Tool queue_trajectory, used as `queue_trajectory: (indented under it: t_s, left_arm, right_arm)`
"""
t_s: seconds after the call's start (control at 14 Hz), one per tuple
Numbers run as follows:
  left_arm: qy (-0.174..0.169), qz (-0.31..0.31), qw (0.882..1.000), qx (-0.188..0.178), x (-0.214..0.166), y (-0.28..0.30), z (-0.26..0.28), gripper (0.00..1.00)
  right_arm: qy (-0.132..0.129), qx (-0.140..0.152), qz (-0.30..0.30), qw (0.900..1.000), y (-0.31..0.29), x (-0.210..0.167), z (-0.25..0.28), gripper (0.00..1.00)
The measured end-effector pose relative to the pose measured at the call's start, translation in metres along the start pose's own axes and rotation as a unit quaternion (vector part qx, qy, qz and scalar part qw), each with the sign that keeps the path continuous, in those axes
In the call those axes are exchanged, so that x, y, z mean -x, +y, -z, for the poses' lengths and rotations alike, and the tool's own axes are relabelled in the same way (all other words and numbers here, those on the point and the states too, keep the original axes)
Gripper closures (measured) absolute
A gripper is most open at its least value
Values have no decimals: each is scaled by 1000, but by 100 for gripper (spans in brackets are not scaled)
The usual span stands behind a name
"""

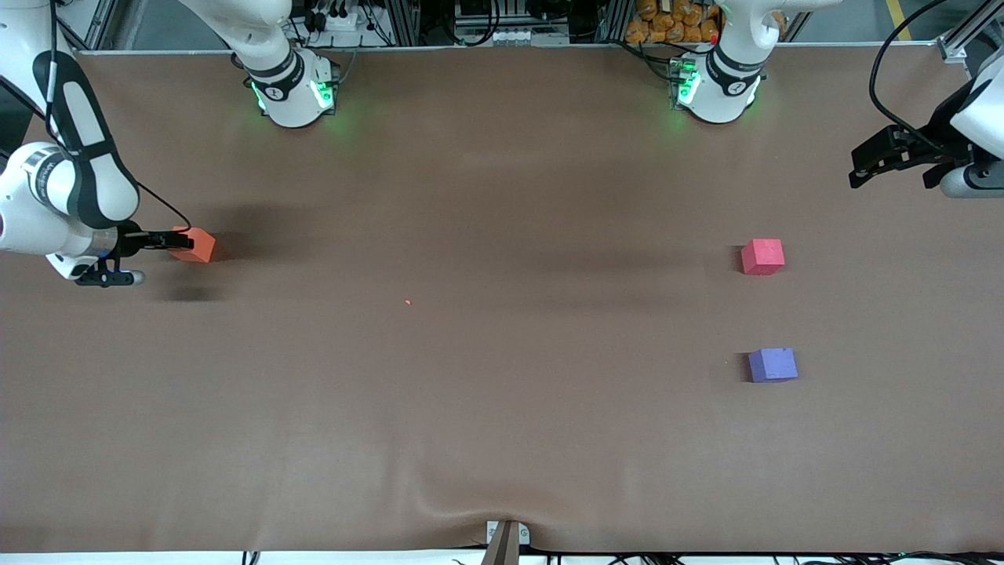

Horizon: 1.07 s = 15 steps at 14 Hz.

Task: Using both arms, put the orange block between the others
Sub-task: 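Reach the right gripper down to the orange cube and grasp it, then carry the orange cube to the table middle and release it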

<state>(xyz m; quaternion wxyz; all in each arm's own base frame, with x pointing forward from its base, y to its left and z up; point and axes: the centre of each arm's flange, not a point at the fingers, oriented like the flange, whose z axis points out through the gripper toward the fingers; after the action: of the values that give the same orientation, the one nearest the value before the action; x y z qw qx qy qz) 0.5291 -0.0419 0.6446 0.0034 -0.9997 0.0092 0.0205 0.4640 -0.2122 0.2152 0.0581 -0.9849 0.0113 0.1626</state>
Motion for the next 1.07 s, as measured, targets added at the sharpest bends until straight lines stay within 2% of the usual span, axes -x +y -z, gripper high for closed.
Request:
queue_trajectory:
  t_s: [0.29,0.57,0.64,0.86,1.07]
  left_arm:
    - [-4,-1,1000,0,-3,1,-10,0]
    - [17,-8,1000,1,-21,9,-25,0]
    - [18,-8,1000,2,-24,10,-29,0]
    - [19,-10,1000,2,-28,12,-33,0]
    - [26,-17,1000,2,-27,20,-26,0]
  right_arm:
    - [-12,-4,0,1000,1,-1,-13,0]
    - [-18,-6,-1,1000,1,-1,-20,0]
    - [-19,-7,-1,1000,1,-1,-21,7]
    - [-20,-7,-1,1000,1,-2,-21,39]
    - [-23,-8,5,1000,1,-1,-20,46]
